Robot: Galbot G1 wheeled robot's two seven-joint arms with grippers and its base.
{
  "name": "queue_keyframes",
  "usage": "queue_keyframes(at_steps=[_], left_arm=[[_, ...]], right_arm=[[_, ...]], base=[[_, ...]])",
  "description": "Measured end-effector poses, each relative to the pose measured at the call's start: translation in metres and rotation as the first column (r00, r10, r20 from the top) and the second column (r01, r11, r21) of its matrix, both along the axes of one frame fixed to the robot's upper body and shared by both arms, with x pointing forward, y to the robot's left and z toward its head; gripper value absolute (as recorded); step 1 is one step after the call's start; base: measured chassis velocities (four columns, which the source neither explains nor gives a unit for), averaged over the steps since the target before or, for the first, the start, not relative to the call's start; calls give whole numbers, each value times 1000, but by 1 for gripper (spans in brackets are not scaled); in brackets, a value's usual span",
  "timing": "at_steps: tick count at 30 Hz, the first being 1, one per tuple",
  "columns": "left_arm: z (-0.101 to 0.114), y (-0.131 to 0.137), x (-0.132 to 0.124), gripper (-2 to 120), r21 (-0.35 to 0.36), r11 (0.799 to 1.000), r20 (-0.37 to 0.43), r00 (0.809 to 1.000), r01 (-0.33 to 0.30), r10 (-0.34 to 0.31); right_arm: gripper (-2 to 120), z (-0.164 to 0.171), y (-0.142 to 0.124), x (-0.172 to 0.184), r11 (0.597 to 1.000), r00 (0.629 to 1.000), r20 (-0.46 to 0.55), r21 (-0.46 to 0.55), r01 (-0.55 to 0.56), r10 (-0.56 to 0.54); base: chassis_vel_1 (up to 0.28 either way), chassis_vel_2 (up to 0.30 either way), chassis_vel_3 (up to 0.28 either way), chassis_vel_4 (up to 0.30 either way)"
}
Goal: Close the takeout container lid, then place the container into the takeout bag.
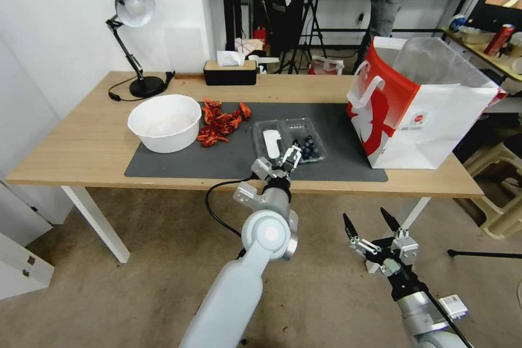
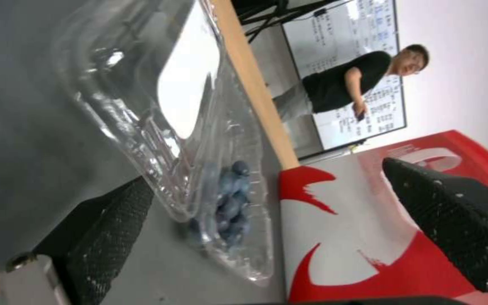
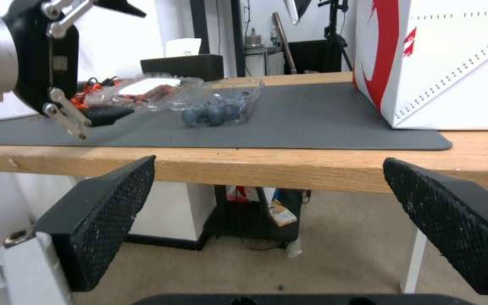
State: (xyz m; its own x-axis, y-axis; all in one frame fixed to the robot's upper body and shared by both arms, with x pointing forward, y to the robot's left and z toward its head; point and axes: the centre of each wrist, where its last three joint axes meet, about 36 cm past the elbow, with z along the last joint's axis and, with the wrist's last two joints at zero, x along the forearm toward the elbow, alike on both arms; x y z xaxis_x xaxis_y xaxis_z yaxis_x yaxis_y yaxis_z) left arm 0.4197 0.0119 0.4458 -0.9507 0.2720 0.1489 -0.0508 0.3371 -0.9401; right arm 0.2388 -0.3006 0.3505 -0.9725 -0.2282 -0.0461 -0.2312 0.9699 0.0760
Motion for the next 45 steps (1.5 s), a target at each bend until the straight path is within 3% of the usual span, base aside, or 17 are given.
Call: queue_keyframes(at_steps=[22, 45], left_arm=[[9, 4, -6, 100, -51, 998, 119, 993, 24, -18], [-6, 30, 7, 100, 40, 987, 263, 951, 157, -162]], right_arm=[[100, -2, 2, -2, 1000, 1000, 1, -3, 6, -6], [100, -1, 6, -6, 1000, 1000, 5, -15, 12, -11]], base=[[0, 0, 0, 0], [0, 0, 0, 0]])
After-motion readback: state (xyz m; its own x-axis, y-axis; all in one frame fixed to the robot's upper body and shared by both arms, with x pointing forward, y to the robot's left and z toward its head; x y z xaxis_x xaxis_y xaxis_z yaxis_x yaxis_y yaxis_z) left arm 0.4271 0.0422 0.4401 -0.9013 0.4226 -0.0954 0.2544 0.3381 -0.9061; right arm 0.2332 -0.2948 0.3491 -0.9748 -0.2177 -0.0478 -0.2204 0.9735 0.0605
